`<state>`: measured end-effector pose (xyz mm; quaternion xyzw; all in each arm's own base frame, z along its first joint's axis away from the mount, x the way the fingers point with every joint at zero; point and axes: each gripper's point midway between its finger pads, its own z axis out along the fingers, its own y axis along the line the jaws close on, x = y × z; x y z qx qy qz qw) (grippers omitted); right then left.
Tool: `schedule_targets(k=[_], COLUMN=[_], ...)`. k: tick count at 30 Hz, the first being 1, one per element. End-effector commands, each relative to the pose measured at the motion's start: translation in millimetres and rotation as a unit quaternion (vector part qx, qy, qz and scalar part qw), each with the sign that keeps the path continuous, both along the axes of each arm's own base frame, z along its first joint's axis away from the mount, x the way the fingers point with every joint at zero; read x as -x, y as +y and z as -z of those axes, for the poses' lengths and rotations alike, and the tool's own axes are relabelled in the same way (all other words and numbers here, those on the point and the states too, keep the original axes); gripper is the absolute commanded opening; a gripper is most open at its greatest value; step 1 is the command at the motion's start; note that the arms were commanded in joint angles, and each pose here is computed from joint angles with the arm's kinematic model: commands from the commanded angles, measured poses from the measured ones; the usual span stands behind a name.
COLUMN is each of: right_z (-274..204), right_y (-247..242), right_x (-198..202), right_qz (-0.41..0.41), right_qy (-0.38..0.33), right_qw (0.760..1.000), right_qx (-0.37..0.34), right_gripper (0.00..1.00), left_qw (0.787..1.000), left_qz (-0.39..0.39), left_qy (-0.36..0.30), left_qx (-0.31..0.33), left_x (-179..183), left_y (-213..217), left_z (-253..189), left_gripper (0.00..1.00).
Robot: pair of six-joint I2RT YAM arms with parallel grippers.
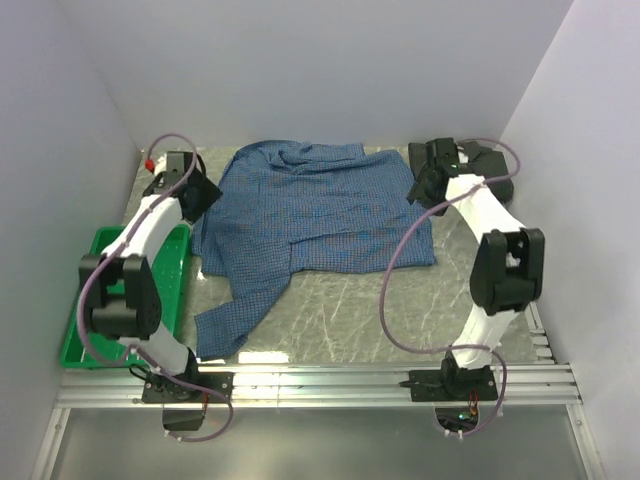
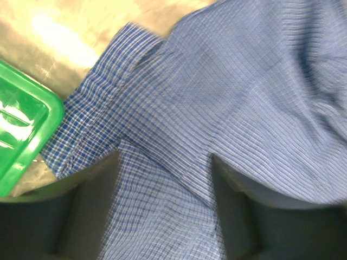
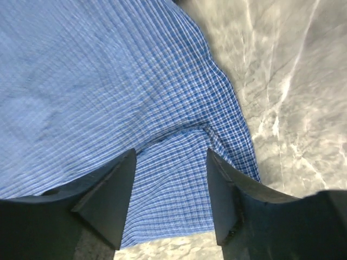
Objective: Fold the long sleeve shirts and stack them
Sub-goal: Fold the shirt
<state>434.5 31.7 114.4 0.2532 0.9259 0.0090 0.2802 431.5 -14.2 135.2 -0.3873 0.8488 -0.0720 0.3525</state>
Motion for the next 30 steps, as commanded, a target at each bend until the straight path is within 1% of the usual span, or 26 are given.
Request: schedule_targets(k=[1, 2, 3, 4, 5, 6, 7, 8, 9, 10, 11, 12, 14, 15, 17, 18, 20, 23, 25, 27, 30], right_z=[-61.8, -72.2, -62.5, -66.8, -63.4, -44.0, -45.9, -43.2, -19.1, -21.2, -19.1, -0.2, -1.0, 13.4, 7.5, 18.9, 17.1, 35.5, 42.9, 48.1, 57.4], right_y=[-10.7, -10.2, -10.2, -10.9, -10.3, -13.5, -13.4, -13.1, -12.1, -11.7, -10.6, -11.1, -12.1, -12.9, -14.6, -14.9, -14.5, -7.9, -5.9, -6.4, -6.1], right_x=[0.7, 7.4, 18.3, 26.8, 33.5, 48.3, 56.5, 58.6, 75.9, 82.0, 82.0, 95.7, 97.0, 106.3, 101.5, 108.0, 102.2, 106.1, 105.8, 105.5, 106.5], right_qz=[0.013, 0.015, 0.017, 0.025, 0.028, 0.036, 0.047, 0.053, 0.056, 0.069, 0.072, 0.079, 0.090, 0.098, 0.107, 0.115, 0.122, 0.131, 0.136, 0.143, 0.150], right_qy=[-0.091, -0.103, -0.090, -0.097, -0.095, -0.074, -0.083, -0.094, -0.071, -0.085, -0.099, -0.083, -0.111, -0.103, -0.142, -0.138, -0.162, -0.142, -0.140, -0.149, -0.139], right_qw=[0.996, 0.995, 0.996, 0.995, 0.995, 0.997, 0.995, 0.993, 0.994, 0.990, 0.987, 0.985, 0.978, 0.977, 0.966, 0.964, 0.954, 0.949, 0.946, 0.943, 0.943], right_qx=[0.010, 0.004, 0.003, -0.003, -0.008, -0.011, -0.026, -0.040, -0.064, -0.085, -0.103, -0.127, -0.154, -0.161, -0.189, -0.197, -0.222, -0.248, -0.258, -0.262, -0.264], right_gripper=[0.63, 0.63, 0.63, 0.63, 0.63, 0.63, 0.64, 0.64, 0.64, 0.64, 0.64, 0.64, 0.64, 0.64, 0.64, 0.65, 0.69, 0.71, 0.71, 0.71, 0.70], left_qw=[0.995, 0.994, 0.995, 0.994, 0.995, 0.996, 0.995, 0.996, 0.996, 0.996, 0.996, 0.996, 0.997, 0.997, 0.997, 0.997, 0.997, 0.997, 0.997, 0.997, 0.997], left_qz=[0.026, 0.031, 0.035, 0.036, 0.038, 0.043, 0.049, 0.055, 0.057, 0.063, 0.065, 0.066, 0.069, 0.070, 0.069, 0.070, 0.065, 0.061, 0.051, 0.042, 0.028], left_qy=[-0.099, -0.104, -0.097, -0.107, -0.087, -0.080, -0.087, -0.067, -0.060, -0.063, -0.047, -0.042, -0.029, -0.025, -0.009, -0.005, 0.009, 0.026, 0.038, 0.046, 0.059], left_qx=[-0.010, -0.009, -0.003, 0.003, 0.007, 0.016, 0.022, 0.026, 0.028, 0.033, 0.033, 0.034, 0.035, 0.035, 0.035, 0.034, 0.034, 0.039, 0.042, 0.041, 0.046], left_x=[3.3, 16.0, 25.7, 36.1, 48.8, 56.8, 64.8, 76.1, 82.2, 86.0, 93.6, 96.6, 100.5, 100.5, 99.5, 98.3, 96.2, 92.0, 91.3, 88.9, 87.4], left_y=[-4.8, -7.9, -10.7, -12.4, -14.1, -17.3, -19.9, -21.9, -22.7, -25.1, -25.4, -25.8, -26.7, -26.5, -26.3, -26.2, -25.8, -26.9, -25.5, -24.1, -23.0], left_z=[-77.7, -84.1, -81.8, -89.1, -72.6, -66.1, -67.8, -48.8, -41.7, -39.2, -24.0, -18.4, -4.3, -0.4, 12.2, 16.0, 26.6, 39.5, 45.4, 51.8, 61.8], left_gripper=[0.80, 0.84, 0.86, 0.88, 0.88, 0.87, 0.86, 0.86, 0.86, 0.85, 0.84, 0.84, 0.84, 0.84, 0.85, 0.85, 0.85, 0.85, 0.84, 0.84, 0.83])
